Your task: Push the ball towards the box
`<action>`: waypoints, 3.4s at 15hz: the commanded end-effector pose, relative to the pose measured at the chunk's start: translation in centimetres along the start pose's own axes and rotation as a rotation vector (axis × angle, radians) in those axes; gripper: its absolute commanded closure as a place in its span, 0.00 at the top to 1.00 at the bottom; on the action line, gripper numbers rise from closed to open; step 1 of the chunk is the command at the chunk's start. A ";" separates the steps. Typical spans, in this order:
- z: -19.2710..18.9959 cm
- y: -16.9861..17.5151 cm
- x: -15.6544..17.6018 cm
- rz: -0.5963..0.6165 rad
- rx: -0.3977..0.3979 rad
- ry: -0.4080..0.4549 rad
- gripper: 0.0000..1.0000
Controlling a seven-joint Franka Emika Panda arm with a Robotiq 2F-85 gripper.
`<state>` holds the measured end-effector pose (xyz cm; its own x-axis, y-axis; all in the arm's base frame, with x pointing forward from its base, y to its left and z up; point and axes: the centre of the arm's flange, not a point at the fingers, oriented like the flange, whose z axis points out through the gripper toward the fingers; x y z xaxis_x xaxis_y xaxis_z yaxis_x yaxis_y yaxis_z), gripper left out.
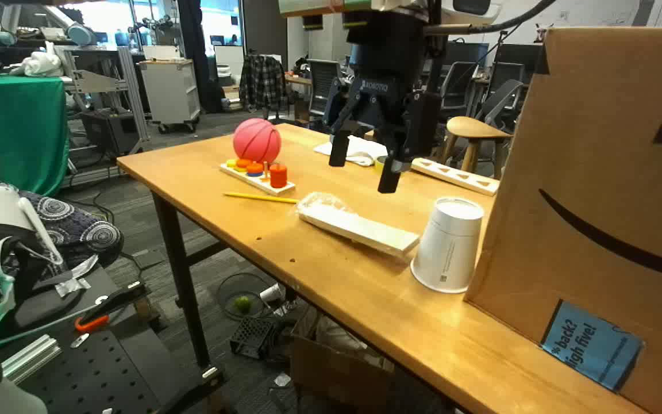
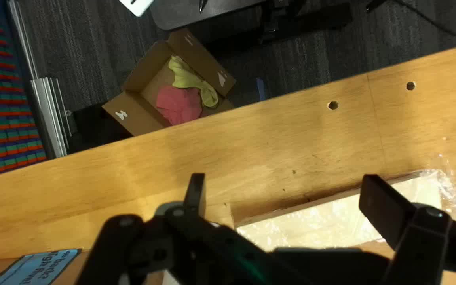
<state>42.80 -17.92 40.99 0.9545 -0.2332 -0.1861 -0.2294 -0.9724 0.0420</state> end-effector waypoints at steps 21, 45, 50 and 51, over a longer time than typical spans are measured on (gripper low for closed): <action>-0.7 -4.6 -0.3 -0.081 0.016 0.065 1.00; -5.7 -47.4 -10.5 -0.796 -0.006 0.319 1.00; -6.0 -53.2 -10.1 -0.903 -0.013 0.319 1.00; -6.0 -53.8 -9.7 -0.913 -0.010 0.317 1.00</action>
<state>44.15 33.95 45.87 0.7987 0.5894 0.1212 0.5910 -0.8062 0.0261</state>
